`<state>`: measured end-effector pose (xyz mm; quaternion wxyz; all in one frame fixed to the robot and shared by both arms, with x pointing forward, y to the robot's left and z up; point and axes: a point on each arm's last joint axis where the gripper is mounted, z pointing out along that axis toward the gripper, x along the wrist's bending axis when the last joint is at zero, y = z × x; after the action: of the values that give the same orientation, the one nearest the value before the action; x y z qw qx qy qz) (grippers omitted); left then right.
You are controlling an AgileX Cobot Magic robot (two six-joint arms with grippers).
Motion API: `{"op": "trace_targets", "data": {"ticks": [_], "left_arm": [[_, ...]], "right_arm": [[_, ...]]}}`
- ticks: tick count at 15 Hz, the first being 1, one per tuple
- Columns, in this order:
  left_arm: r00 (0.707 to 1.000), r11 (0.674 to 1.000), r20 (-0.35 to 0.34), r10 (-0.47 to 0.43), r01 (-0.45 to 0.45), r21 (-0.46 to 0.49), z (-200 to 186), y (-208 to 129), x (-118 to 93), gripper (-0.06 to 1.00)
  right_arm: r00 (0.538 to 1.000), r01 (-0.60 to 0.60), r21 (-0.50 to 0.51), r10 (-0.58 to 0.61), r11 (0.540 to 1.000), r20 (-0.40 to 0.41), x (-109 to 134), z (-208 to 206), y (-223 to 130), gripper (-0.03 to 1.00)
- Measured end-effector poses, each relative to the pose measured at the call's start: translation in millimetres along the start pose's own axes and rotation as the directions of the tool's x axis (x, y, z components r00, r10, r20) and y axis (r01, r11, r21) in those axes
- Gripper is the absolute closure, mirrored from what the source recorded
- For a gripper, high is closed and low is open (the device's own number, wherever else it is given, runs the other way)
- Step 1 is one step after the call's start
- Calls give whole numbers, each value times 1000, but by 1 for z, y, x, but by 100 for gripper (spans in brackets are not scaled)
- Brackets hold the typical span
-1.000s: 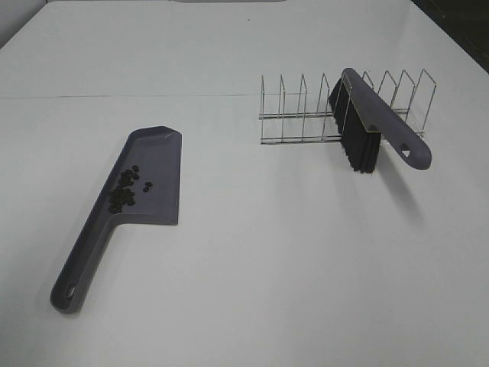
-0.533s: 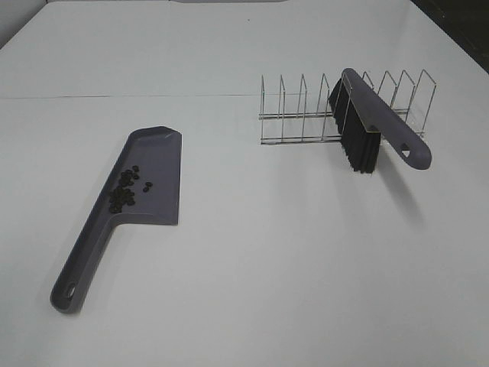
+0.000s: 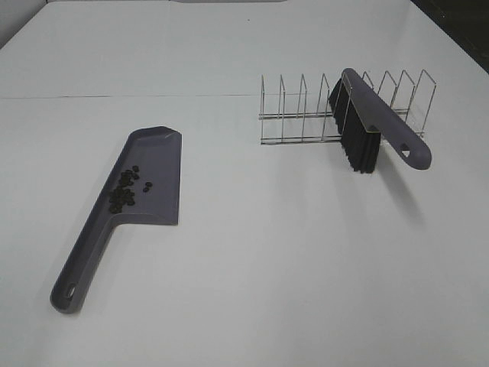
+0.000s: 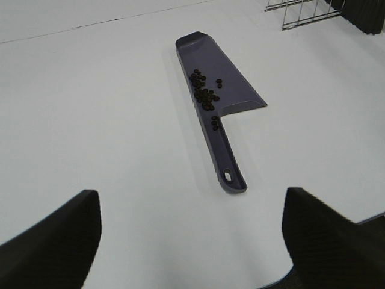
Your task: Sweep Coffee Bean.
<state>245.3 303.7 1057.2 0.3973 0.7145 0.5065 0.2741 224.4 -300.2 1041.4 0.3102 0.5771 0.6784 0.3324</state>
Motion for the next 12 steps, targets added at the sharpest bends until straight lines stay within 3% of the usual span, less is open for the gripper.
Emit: {"op": "trace_targets", "data": {"ticks": [5,12], "left_arm": [[998,998,23,66,-66,-1,0,0,-2,19],[997,997,26,73,-72,-4,0,0,-2,19]], "right_arm": [[1000,9,-11,-9,1000,1,0,4,0,20],[1000,-5,-60,4,998,-9,1,12,2,20]]}}
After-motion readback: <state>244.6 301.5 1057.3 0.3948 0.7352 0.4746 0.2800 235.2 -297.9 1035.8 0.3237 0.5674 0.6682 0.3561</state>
